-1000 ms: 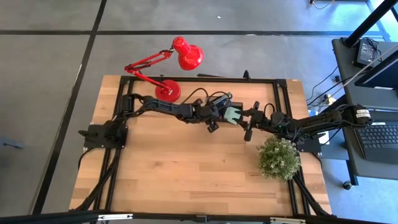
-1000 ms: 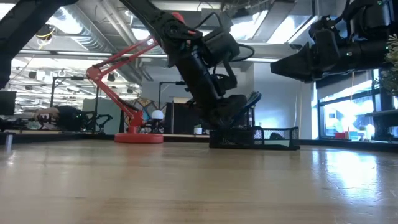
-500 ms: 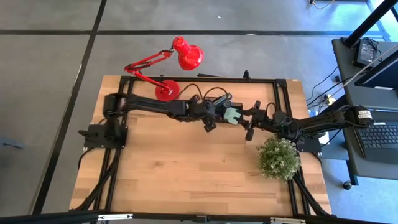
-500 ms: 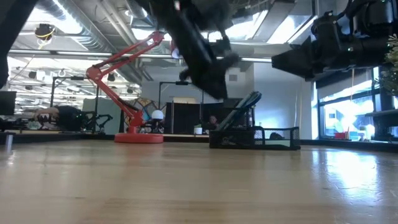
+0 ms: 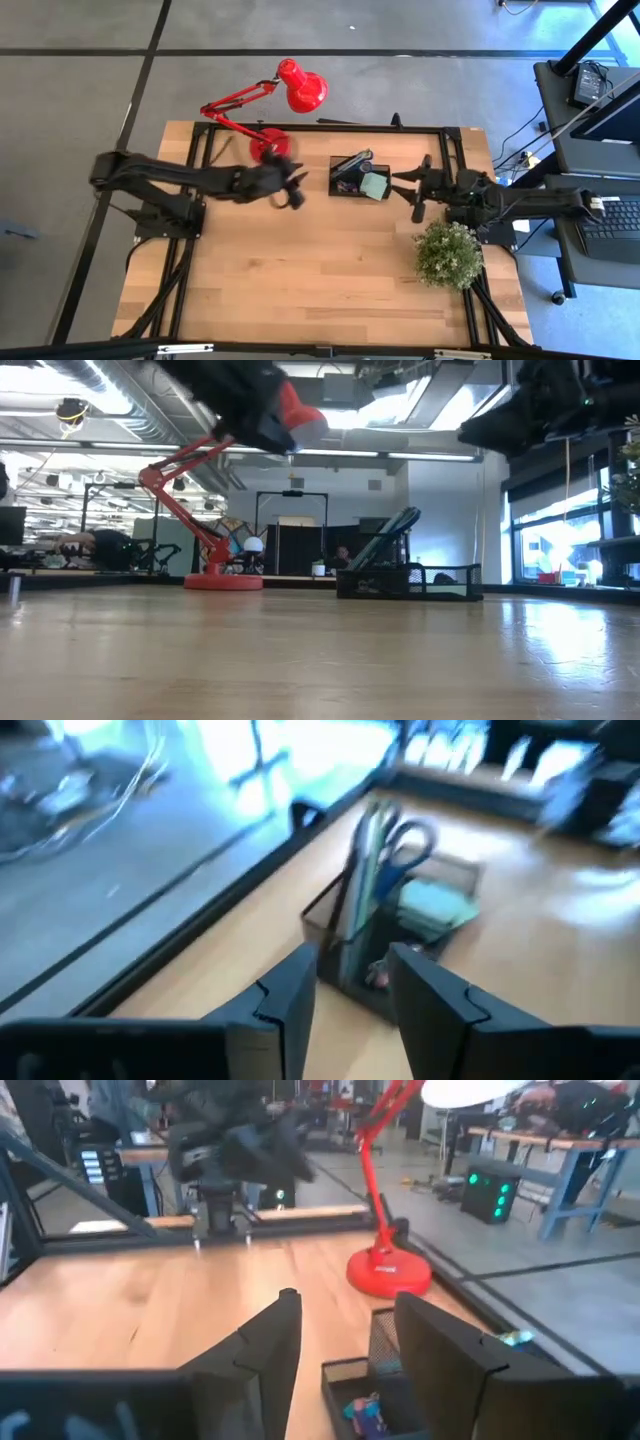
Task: Pick and place office supplies into organizer
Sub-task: Return to Home Position
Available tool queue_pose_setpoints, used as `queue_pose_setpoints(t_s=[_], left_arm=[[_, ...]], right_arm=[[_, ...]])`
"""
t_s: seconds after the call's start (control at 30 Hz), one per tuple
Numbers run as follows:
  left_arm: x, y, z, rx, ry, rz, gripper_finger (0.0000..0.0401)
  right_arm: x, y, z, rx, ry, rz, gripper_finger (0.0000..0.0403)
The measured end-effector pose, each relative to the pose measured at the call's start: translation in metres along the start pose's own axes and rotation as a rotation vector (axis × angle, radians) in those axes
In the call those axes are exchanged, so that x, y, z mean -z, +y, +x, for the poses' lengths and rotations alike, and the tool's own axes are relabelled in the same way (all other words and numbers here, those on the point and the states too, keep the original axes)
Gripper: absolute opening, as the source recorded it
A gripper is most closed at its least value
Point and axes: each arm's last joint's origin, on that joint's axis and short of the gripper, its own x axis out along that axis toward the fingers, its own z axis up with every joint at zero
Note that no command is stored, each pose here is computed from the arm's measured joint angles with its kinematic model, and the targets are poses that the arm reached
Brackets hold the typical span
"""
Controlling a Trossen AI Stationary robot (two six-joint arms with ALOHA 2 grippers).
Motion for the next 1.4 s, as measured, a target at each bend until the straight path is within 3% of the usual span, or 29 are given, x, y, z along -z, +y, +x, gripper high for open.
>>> queue_pose_setpoints(t_s=[0.27, 0.37, 0.6, 0.97, 1.4], left_arm=[[0.056, 0.035, -0.051, 0.201, -0.281, -0.072, 0.0122], [0.072, 0.046, -0.062, 0.212, -0.321, -0.076, 0.0116], [0.092, 0.065, -0.079, 0.216, -0.393, -0.099, 0.0103], [0.12, 0.082, -0.091, 0.198, -0.478, -0.086, 0.0098], [0.149, 0.097, -0.093, 0.01, -0.456, -0.115, 0.0097]], right_arm=[[0.01, -0.009, -0.03, 0.106, -0.081, -0.008, 0.0166], [0.009, -0.01, -0.039, 0.107, -0.134, 0.0, 0.0166], [0.018, -0.012, -0.052, 0.106, -0.098, 0.008, 0.0166], [0.021, -0.012, -0.053, 0.106, -0.072, -0.009, 0.0166], [0.021, -0.012, -0.053, 0.107, -0.069, -0.014, 0.0166]])
